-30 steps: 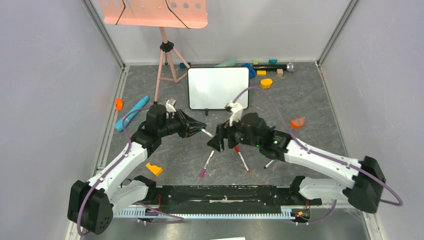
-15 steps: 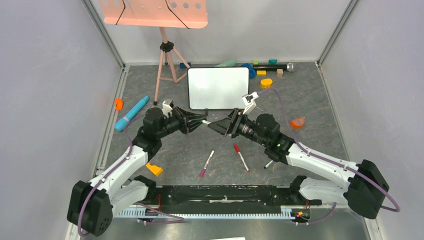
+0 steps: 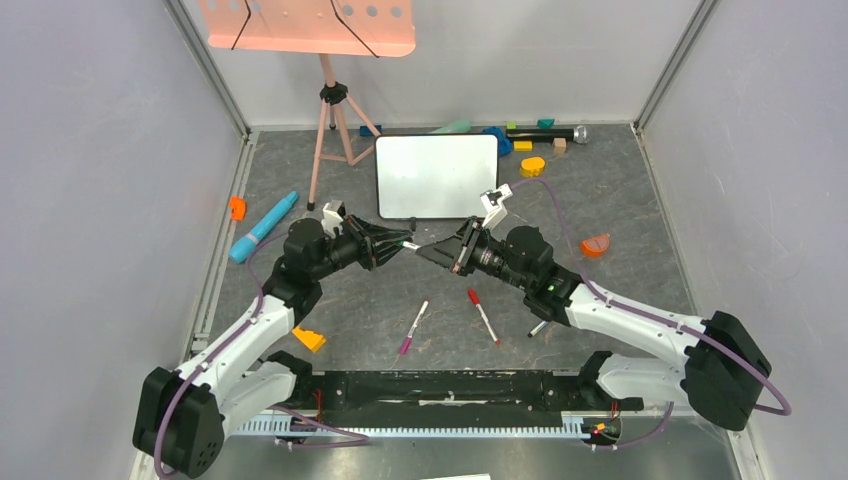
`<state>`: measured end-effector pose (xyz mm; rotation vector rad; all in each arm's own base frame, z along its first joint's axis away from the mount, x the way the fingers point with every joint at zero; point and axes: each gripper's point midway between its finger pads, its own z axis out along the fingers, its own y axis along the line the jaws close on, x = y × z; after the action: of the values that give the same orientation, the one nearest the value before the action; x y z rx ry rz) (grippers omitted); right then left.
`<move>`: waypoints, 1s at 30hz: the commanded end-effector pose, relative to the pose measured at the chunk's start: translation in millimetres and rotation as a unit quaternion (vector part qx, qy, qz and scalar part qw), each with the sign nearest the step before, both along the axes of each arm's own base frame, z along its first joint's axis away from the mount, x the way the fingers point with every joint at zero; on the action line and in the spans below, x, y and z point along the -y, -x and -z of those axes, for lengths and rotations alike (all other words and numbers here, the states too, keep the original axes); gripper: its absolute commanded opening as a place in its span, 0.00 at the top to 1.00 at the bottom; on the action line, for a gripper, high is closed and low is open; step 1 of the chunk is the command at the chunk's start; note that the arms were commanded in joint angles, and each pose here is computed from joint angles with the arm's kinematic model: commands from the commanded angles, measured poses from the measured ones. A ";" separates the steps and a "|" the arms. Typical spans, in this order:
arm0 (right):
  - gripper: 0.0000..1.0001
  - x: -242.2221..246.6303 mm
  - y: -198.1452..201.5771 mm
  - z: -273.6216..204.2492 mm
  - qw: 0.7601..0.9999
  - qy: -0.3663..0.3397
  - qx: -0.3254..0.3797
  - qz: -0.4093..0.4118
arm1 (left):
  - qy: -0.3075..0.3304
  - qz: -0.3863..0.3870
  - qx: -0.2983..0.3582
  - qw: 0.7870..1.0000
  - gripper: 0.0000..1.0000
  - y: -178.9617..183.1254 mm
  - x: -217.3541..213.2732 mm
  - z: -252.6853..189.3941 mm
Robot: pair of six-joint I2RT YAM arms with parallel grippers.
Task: Write a sentence on the whiteboard
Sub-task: Open the whiteboard marker at the center of the board.
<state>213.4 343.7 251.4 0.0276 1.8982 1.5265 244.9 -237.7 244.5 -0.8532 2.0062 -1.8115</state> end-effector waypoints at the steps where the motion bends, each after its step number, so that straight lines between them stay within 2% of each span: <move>1: 1.00 5.8 3.2 -9.5 1.000 -0.018 -0.003 0.005 | 0.006 -0.009 0.008 1.000 0.98 -5.3 -1.3 -9.8; 15: 1.00 3.0 0.5 -23.4 0.999 -0.025 -0.032 0.010 | -0.029 -0.017 -0.037 0.999 0.98 -26.8 2.5 -10.6; 21: 1.00 31.3 14.3 3.5 0.997 -0.023 -0.063 0.040 | -0.018 -0.053 -0.075 0.996 0.98 -39.5 -16.9 14.8; 30: 1.00 86.0 29.1 39.1 0.991 0.000 -0.083 0.102 | -0.053 -0.087 -0.094 0.990 0.98 -43.6 -38.0 47.8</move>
<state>182.0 276.5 221.8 0.2705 1.9486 1.4896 283.7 -210.7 205.9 -1.1472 2.0721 -1.6228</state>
